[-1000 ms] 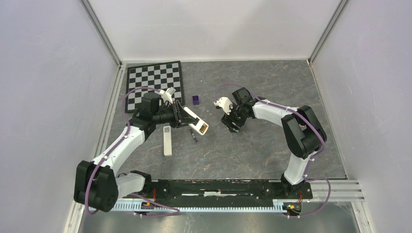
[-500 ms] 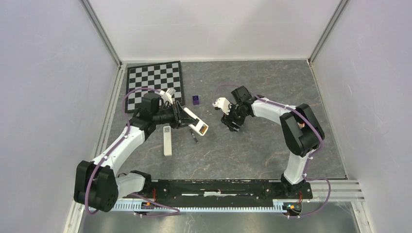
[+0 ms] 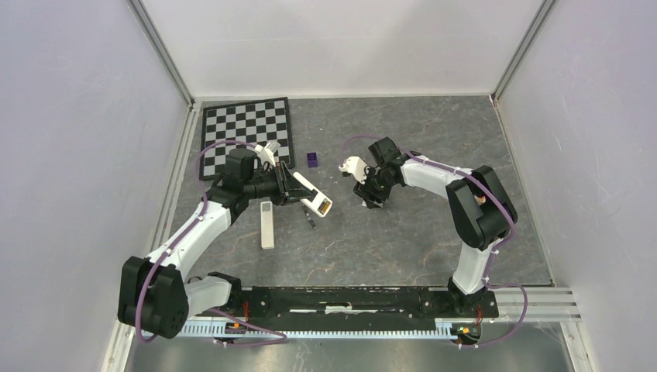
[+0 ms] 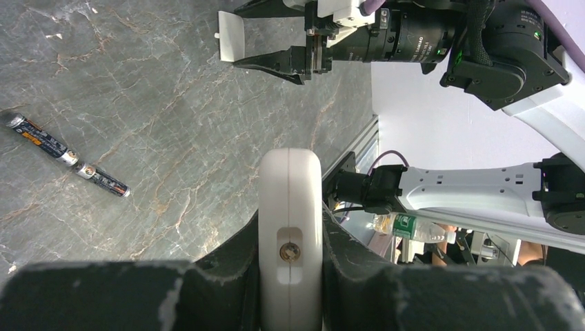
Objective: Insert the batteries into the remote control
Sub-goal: Pick up the battery cover at the center of the board.
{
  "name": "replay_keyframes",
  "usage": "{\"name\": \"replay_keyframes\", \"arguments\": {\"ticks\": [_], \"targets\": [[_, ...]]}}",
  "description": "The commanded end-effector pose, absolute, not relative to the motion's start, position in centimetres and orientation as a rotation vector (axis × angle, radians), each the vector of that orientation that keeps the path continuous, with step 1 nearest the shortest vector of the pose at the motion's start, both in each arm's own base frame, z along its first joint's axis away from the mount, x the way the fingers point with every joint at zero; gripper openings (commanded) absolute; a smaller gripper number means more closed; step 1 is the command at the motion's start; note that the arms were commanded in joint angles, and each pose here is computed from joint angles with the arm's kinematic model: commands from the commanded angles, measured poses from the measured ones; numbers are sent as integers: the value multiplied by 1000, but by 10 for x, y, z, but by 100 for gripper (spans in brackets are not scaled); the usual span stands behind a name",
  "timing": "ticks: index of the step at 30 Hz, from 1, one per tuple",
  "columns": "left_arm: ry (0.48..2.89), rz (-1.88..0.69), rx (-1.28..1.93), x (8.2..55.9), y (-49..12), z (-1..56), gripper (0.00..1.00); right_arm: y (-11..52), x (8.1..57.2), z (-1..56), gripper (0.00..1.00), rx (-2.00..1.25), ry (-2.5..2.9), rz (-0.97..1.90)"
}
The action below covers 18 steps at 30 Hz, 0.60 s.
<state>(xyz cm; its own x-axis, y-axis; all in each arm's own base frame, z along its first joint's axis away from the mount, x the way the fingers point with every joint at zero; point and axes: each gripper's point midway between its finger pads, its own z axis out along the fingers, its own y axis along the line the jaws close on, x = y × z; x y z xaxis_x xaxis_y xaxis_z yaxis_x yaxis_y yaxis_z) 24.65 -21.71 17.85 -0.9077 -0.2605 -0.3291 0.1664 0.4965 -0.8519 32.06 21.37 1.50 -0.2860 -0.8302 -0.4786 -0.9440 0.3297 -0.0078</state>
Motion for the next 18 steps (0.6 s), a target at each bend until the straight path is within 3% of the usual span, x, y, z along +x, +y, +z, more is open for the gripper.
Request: {"name": "replay_keyframes", "arguments": {"ticks": [1, 18], "targets": [[2263, -1370, -39, 253, -216, 190, 2, 203, 296, -1, 45, -1598, 2329, 436], [2082, -1172, -250, 294, -231, 146, 2, 230, 283, 45, 49, -1525, 2178, 553]]}}
